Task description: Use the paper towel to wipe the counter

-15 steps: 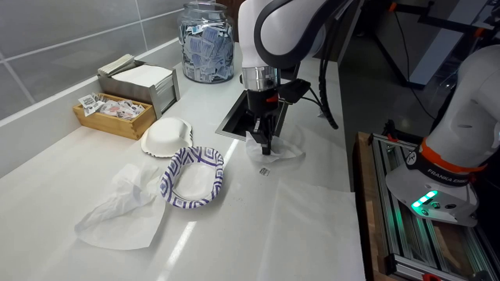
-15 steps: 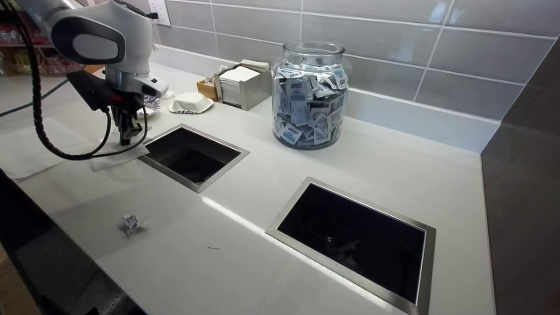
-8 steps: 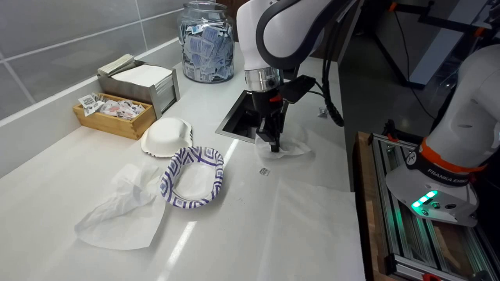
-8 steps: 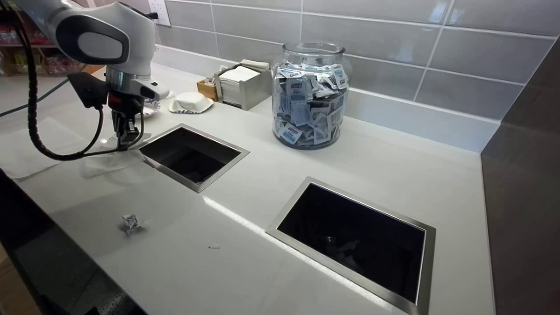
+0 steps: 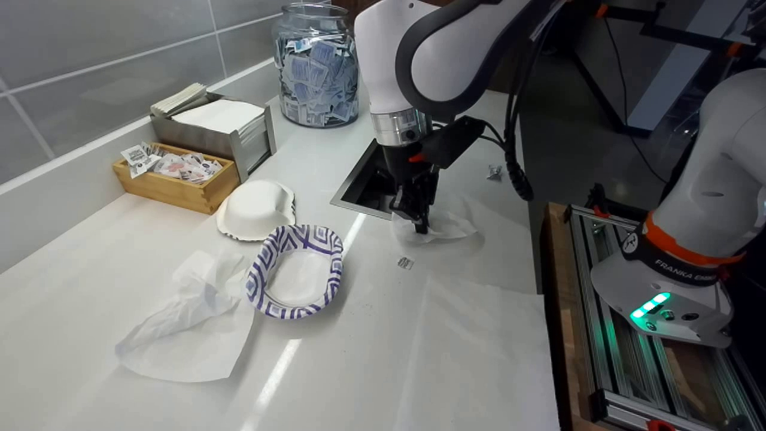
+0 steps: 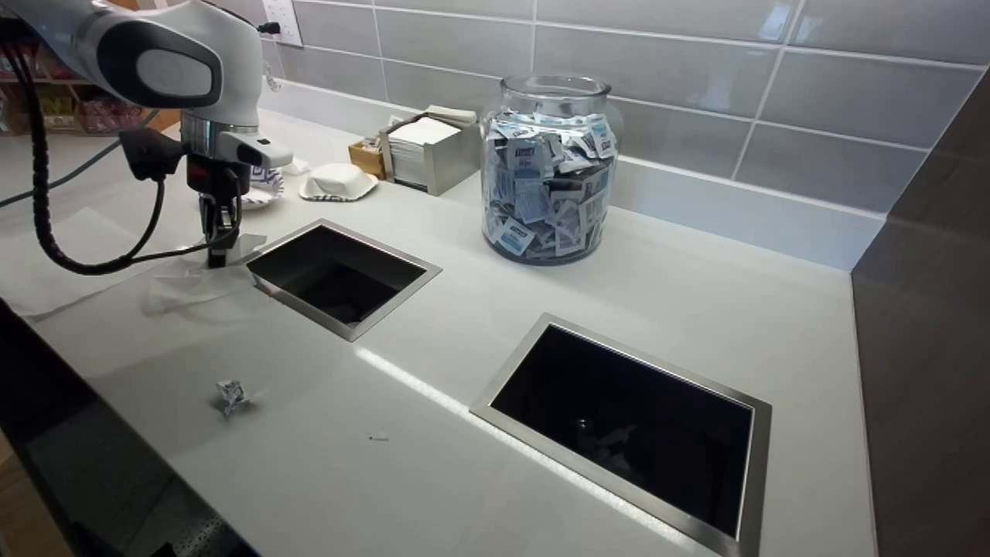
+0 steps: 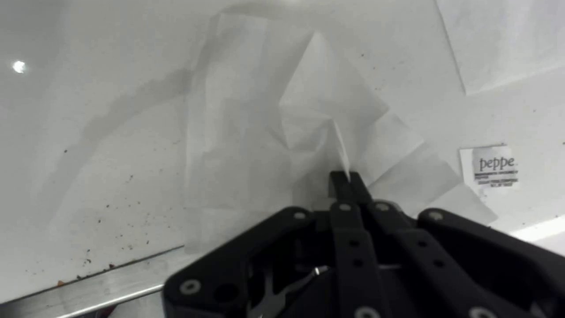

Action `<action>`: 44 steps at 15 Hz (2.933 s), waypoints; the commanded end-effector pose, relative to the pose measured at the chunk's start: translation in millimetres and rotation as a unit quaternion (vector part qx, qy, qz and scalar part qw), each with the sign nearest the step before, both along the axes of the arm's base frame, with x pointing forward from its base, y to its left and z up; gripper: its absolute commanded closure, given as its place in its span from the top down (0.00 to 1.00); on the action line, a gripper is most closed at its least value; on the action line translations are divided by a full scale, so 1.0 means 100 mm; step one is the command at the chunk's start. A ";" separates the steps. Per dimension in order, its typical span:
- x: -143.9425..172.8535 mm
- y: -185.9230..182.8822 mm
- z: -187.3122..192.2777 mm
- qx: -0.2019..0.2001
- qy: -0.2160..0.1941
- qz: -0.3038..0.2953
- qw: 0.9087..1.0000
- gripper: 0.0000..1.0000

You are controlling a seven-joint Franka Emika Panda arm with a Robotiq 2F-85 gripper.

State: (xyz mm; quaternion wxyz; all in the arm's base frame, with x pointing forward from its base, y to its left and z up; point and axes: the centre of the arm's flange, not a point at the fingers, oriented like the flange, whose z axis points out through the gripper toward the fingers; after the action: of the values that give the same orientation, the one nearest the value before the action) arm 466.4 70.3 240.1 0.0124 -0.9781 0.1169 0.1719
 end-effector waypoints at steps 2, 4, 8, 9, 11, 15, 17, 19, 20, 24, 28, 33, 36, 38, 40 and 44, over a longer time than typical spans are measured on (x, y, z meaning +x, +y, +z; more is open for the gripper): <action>-0.13 -0.22 -0.13 -0.029 0.035 -0.021 0.999 0.00; -0.16 -0.26 -0.14 -0.028 0.054 -0.017 0.998 0.00; -0.20 -0.49 -0.13 -0.083 0.059 -0.020 0.995 0.00; -0.18 -0.54 -0.12 -0.097 0.050 -0.016 0.994 0.00; -0.17 -0.63 -0.13 -0.124 0.038 -0.007 0.992 0.00; -0.18 -0.79 -0.12 -0.176 0.026 -0.002 0.984 0.00; -0.17 -0.86 -0.12 -0.195 0.005 0.001 0.981 0.00; -0.14 -0.88 -0.13 -0.208 -0.018 0.006 0.978 0.00; -0.13 -0.90 -0.12 -0.214 -0.027 0.007 0.977 0.00; -0.12 -0.91 -0.10 -0.241 -0.055 0.013 0.969 0.00; -0.15 -0.85 -0.02 -0.237 -0.068 0.018 0.969 0.00; -0.19 -0.67 0.42 -0.209 -0.108 0.017 0.972 0.00; -0.23 -0.60 0.71 -0.206 -0.136 0.011 0.969 0.00; -0.26 -0.59 0.89 -0.205 -0.155 0.011 0.966 0.00; -0.27 -0.62 1.03 -0.206 -0.178 0.011 0.962 0.00; -0.26 -0.73 1.17 -0.196 -0.219 0.018 0.956 0.00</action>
State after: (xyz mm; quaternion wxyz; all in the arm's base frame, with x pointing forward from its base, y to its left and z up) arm 454.1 7.0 352.0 -0.1718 -0.9746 0.1364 -0.0455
